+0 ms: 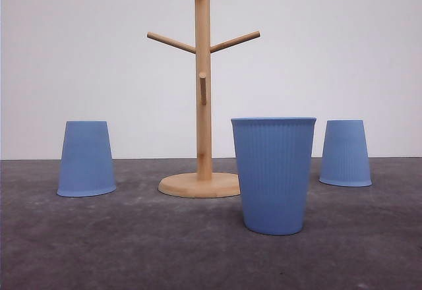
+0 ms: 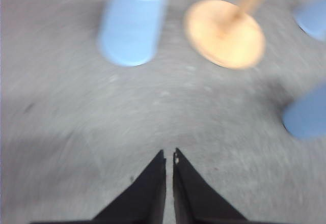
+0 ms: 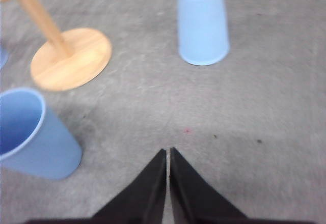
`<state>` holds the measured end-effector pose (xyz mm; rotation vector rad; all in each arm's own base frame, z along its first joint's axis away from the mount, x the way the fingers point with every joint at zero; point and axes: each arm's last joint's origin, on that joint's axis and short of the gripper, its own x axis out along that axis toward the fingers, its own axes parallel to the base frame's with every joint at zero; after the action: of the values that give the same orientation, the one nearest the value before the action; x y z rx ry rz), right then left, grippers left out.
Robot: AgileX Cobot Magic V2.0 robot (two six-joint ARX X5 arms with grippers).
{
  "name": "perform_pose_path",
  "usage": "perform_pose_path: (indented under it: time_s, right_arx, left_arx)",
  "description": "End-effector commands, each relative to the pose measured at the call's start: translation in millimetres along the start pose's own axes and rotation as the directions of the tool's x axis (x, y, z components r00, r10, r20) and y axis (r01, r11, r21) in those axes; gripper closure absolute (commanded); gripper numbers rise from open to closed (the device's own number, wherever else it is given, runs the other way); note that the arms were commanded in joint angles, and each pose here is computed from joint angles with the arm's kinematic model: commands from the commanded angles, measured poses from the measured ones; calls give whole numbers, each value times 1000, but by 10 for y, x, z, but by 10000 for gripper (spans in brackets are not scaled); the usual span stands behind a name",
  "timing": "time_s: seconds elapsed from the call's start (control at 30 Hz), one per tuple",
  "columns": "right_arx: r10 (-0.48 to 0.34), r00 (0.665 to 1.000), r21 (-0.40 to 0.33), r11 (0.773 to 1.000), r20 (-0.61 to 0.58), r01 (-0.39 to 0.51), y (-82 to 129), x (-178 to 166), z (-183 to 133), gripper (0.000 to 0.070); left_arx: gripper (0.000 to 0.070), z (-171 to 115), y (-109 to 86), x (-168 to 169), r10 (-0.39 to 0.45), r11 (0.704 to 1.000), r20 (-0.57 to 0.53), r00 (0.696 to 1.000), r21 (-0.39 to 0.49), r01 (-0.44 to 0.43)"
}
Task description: Place three cups
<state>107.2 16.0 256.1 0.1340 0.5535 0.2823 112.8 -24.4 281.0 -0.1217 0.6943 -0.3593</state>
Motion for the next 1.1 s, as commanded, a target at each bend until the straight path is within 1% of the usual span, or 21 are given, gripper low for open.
perform_pose_path:
  time_s: [0.0, 0.03, 0.13, 0.2, 0.27, 0.3, 0.33, 0.37, 0.4, 0.43, 0.47, 0.5, 0.53, 0.67, 0.77, 0.9, 1.07]
  right_arx:
    - [32, 999, -125, 992, 27, -28, 57, -28, 62, 694]
    - [43, 999, -159, 987, 25, -38, 80, -20, 66, 694]
    - [87, 996, -269, 960, 23, -78, 159, -15, 66, 694]
    - [108, 994, -299, 949, 21, -97, 191, -13, 63, 694]
    - [122, 992, -309, 944, 18, -111, 209, -12, 61, 694]
    - [125, 992, -311, 944, 17, -113, 212, -12, 60, 679]
    - [126, 992, -311, 943, 18, -114, 213, -12, 61, 649]
    - [125, 992, -311, 944, 19, -113, 213, -13, 62, 553]
    - [125, 992, -311, 944, 20, -113, 213, -13, 62, 434]
    - [125, 992, -311, 944, 20, -112, 213, -14, 62, 292]
    - [125, 992, -311, 944, 20, -113, 213, -14, 62, 263]
    - [125, 992, -311, 944, 20, -113, 213, -14, 62, 247]
    - [125, 992, -311, 944, 20, -112, 213, -14, 62, 247]
    - [125, 992, -310, 944, 20, -113, 213, -14, 62, 248]
    - [125, 992, -305, 946, 20, -113, 213, -14, 62, 247]
    - [126, 992, -302, 947, 22, -113, 213, -14, 64, 248]
    - [126, 992, -286, 952, 23, -114, 213, -14, 65, 248]
  left_arx:
    - [697, 64, -49, -13, -19, 991, 15, 1000, 135, 17]
    - [697, 70, -69, -6, -25, 984, 10, 1000, 176, 23]
    - [697, 89, -125, 6, -46, 957, 0, 999, 286, 44]
    - [696, 105, -146, 4, -50, 951, -1, 999, 306, 48]
    - [697, 116, -154, 2, -53, 950, 0, 999, 307, 50]
    - [686, 120, -156, 1, -53, 951, 0, 999, 305, 50]
    - [660, 125, -157, 0, -53, 952, 1, 999, 301, 50]
    - [575, 131, -158, -5, -53, 956, 2, 999, 289, 50]
    - [473, 138, -160, -10, -53, 960, 5, 999, 274, 49]
    - [355, 146, -162, -16, -52, 965, 8, 999, 257, 48]
    - [288, 151, -162, -20, -50, 969, 12, 999, 244, 46]
    - [244, 155, -163, -22, -49, 972, 15, 999, 231, 44]
    - [229, 157, -163, -22, -48, 974, 16, 999, 221, 43]
    - [223, 160, -162, -11, -47, 982, 11, 999, 184, 44]
    - [222, 183, -159, 29, -44, 990, -6, 999, 136, 44]
    - [223, 270, -152, 167, -33, 999, -62, 998, 30, 35]
    - [222, 441, -141, 410, -18, 1000, -148, 989, -28, 14]
